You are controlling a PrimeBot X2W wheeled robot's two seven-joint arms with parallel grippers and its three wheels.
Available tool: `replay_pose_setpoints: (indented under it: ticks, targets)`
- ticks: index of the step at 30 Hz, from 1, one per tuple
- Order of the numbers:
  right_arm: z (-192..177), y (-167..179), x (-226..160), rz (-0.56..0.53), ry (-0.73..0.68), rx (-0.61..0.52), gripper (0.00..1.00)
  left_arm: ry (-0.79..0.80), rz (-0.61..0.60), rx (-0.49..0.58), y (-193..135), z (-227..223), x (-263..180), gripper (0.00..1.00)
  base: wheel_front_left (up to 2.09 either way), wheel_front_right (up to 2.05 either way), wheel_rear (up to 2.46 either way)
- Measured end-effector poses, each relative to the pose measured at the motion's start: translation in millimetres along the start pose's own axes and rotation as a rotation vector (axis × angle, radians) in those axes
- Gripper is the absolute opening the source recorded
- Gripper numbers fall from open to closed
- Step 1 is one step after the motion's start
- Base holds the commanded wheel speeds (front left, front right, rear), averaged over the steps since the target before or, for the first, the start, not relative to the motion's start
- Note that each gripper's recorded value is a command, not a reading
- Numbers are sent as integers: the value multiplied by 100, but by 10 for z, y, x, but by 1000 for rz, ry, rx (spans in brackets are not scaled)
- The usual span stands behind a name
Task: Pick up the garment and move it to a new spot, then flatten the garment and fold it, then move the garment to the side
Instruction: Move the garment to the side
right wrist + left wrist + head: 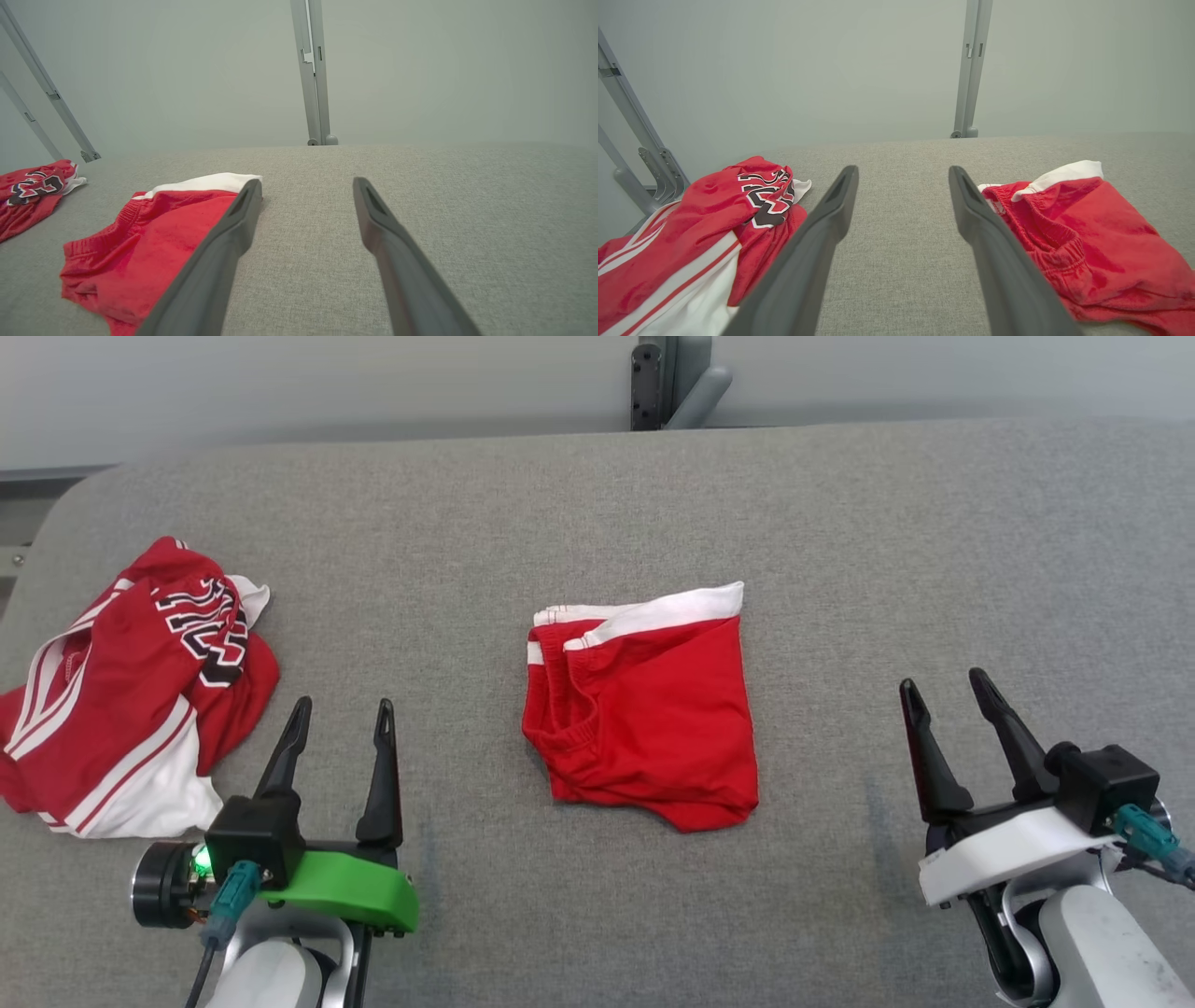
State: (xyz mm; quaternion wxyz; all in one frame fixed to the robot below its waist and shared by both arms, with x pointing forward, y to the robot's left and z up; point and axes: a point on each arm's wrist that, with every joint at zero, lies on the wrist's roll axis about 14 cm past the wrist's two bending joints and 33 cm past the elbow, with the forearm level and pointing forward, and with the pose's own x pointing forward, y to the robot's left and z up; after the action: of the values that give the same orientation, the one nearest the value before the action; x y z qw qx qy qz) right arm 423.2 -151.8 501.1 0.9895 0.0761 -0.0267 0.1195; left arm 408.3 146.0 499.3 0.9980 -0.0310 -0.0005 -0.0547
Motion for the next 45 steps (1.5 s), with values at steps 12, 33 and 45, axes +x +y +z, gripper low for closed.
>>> replay_pose_setpoints:
  ticks: [12,33,45]
  targets:
    - [220,-28,-415,-43,-52,-24,100,3,-27,-15,-102,84,-262,100,0,0,0]
    - [405,-68,-635,-78,-86,-42,100,5,-51,-19,-184,122,-361,100,0,0,0]
    - [401,-62,-617,-76,-86,-40,100,9,-41,-20,-157,112,-370,100,0,0,0]
